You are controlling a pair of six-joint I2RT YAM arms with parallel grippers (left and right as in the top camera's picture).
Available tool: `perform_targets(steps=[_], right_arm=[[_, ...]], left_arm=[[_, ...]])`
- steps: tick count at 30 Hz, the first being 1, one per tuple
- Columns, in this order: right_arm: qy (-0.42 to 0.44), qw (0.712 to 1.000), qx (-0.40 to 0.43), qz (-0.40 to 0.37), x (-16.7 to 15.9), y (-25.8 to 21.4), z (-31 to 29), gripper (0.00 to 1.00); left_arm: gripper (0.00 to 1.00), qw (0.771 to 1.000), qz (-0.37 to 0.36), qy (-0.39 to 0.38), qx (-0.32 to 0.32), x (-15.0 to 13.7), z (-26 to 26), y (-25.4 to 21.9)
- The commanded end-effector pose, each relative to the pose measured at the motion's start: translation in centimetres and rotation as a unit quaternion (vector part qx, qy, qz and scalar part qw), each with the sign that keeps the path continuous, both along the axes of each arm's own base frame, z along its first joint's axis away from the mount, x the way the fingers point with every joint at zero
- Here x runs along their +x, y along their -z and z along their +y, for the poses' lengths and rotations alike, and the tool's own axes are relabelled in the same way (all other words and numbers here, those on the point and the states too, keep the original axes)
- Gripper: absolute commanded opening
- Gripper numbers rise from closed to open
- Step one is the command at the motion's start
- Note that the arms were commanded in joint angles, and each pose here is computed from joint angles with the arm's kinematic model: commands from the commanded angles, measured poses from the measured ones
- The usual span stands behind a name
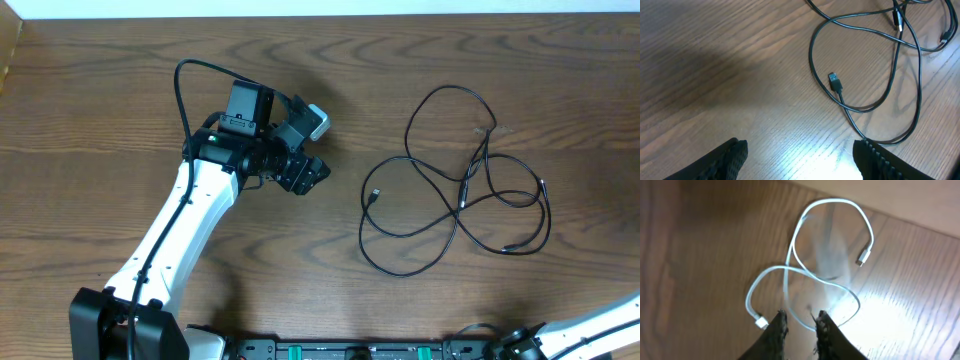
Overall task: Untangle cables
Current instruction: 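Carry the white cable off the table to the right with the right gripper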
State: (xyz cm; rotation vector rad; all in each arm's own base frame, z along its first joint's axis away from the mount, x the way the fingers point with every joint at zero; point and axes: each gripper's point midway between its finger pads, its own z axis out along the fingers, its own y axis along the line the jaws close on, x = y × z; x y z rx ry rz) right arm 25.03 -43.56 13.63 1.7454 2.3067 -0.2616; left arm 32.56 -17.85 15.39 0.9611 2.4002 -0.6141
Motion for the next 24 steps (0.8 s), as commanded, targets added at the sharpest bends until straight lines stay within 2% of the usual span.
perform_targets(steps=[1,2,6,9,13,19,24], right_arm=[[0.007,1.000,0.023,0.007,-0.6,1.8,-0.1,0.32],[0.009,1.000,0.027,0.008,-0.7,2.1,-0.1,0.40],[-0.005,0.999,0.050,-0.019,0.1,2.6,0.4,0.53],[-0.020,0.996,0.064,-0.056,1.6,1.9,1.3,0.65],[-0.034,0.993,0.072,-0.089,3.3,0.3,2.7,0.76],[-0.065,0.985,0.044,-0.155,6.7,-5.6,5.6,0.80],[-0.170,0.970,0.004,-0.174,10.5,-11.0,11.3,0.81]], left_arm=[[0.73,1.000,0.001,0.002,0.006,-0.2,0.1,0.3],[0.73,1.000,0.001,0.002,0.006,-0.1,0.1,0.3],[0.74,1.000,0.000,0.002,0.006,-0.1,0.1,0.3],[0.74,1.000,-0.004,0.002,0.005,0.1,0.0,0.2],[0.74,1.000,-0.007,0.001,0.005,0.2,0.0,0.2],[0.74,0.999,-0.020,-0.019,0.040,0.9,1.2,0.6],[0.74,0.998,-0.026,-0.023,0.046,1.2,1.4,0.6]])
